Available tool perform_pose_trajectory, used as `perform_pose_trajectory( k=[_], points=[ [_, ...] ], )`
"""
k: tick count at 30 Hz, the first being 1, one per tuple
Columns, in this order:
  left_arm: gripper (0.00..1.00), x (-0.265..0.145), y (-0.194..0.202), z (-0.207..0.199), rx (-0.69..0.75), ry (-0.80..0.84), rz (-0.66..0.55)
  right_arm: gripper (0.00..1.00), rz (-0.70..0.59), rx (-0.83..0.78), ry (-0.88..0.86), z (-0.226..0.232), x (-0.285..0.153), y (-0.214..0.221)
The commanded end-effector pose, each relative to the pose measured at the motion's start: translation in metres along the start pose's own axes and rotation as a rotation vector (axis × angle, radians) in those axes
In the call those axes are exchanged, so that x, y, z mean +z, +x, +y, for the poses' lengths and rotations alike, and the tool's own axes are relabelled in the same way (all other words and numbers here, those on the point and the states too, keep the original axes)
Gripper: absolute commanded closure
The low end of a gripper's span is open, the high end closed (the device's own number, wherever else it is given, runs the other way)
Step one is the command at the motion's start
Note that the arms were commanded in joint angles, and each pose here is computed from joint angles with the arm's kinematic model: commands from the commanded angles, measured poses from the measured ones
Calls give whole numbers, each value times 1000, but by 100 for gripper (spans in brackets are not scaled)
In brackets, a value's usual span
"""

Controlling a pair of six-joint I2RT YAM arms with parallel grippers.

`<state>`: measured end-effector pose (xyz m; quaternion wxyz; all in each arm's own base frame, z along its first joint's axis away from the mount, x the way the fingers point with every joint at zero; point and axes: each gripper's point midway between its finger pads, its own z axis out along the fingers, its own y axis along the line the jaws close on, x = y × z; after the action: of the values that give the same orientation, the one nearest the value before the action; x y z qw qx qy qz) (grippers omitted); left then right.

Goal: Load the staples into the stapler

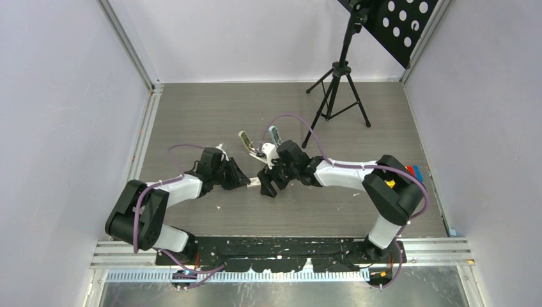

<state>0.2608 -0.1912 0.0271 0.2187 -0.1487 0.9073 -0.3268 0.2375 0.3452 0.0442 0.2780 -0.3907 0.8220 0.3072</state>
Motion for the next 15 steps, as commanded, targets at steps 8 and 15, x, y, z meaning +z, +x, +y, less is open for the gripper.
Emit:
perform_pose_trajectory(
  k=[8, 15],
  points=[
    [74, -2, -8, -9, 45, 40, 6, 13, -16, -655, -71, -2, -21, -37],
    [74, -3, -10, -10, 37, 53, 1, 13, 8, -779, -170, -2, 0, -41]
  ],
)
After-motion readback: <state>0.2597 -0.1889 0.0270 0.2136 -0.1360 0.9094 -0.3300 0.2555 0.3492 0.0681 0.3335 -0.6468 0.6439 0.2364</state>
